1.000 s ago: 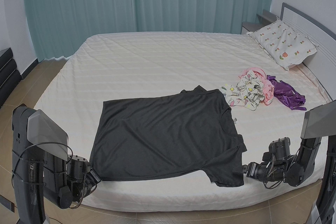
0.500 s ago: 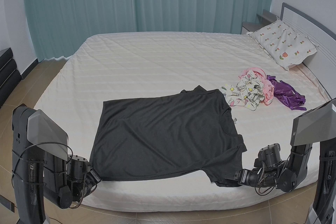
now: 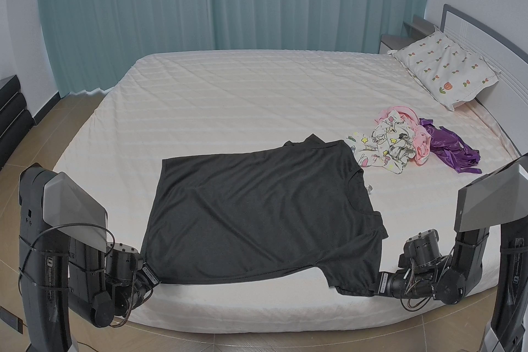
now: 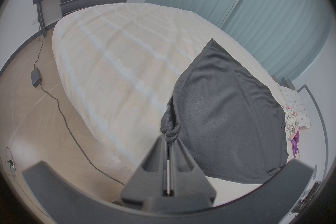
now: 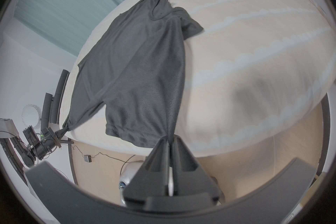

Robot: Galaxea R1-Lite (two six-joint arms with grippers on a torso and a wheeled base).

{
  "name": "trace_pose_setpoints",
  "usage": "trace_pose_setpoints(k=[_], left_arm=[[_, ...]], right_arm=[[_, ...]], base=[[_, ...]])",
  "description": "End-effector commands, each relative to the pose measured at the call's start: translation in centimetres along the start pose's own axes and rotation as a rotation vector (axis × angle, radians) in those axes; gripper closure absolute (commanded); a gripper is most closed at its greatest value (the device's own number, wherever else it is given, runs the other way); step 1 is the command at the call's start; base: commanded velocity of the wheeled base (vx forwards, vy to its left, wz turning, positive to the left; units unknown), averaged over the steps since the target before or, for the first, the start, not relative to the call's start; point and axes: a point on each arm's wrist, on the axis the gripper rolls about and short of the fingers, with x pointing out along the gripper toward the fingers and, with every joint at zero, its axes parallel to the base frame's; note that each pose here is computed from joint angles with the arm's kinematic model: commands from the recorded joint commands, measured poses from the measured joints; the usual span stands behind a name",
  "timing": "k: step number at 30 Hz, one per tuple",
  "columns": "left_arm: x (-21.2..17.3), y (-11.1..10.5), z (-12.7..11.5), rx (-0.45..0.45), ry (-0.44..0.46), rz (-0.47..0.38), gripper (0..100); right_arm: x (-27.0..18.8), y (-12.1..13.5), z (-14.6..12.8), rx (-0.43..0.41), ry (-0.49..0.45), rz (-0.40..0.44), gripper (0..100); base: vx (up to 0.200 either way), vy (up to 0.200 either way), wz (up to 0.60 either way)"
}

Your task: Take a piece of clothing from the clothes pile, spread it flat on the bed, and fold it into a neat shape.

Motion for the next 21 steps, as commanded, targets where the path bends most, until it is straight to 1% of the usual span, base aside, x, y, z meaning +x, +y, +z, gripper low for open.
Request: trace_pose_setpoints(k=[1,3,6,9,15,16,18,21], left_arm=[[0.1,-0.1,0.1,-0.004,-0.006,-0.006,100],[0.1,-0.1,0.1,-0.002,-0.006,-0.006,100],[-0.1,-0.1,0.1,-0.002,-0.007,-0.005,100],[-0.4,-0.1,0.3,-0.002,-0.010,-0.008,100],[-1.6,0.0,0.4,0.012,-0.008,-0.011,100],[-1.6,0.0,0.4,0.012,-0.008,-0.011,100],[-2.1,0.1,0.4,0.019,-0.003,-0.011,100],[-2.3,0.2,0.1,0.034,0.008,-0.007,100]], right_arm=[[-1.4,-1.2,-0.3,0.010,0.007,-0.030,100],[-1.6,-1.2,-0.3,0.010,0.009,-0.029,100],[-3.4,-1.7,-0.4,0.025,-0.004,-0.033,100],[-4.8,-1.7,-0.9,0.022,-0.003,-0.034,100],[-6.9,-2.1,-2.5,-0.049,0.033,-0.045,100],[-6.9,-2.1,-2.6,-0.049,0.033,-0.045,100],[-7.4,-2.3,-3.3,-0.075,0.059,-0.053,100],[-7.5,-2.2,-3.4,-0.087,0.067,-0.053,100]], base=[[0.000,0.000,0.00],[0.000,0.000,0.00],[0.000,0.000,0.00],[0.000,0.000,0.00],[0.000,0.000,0.00],[0.000,0.000,0.00],[0.000,0.000,0.00],[0.000,0.000,0.00]])
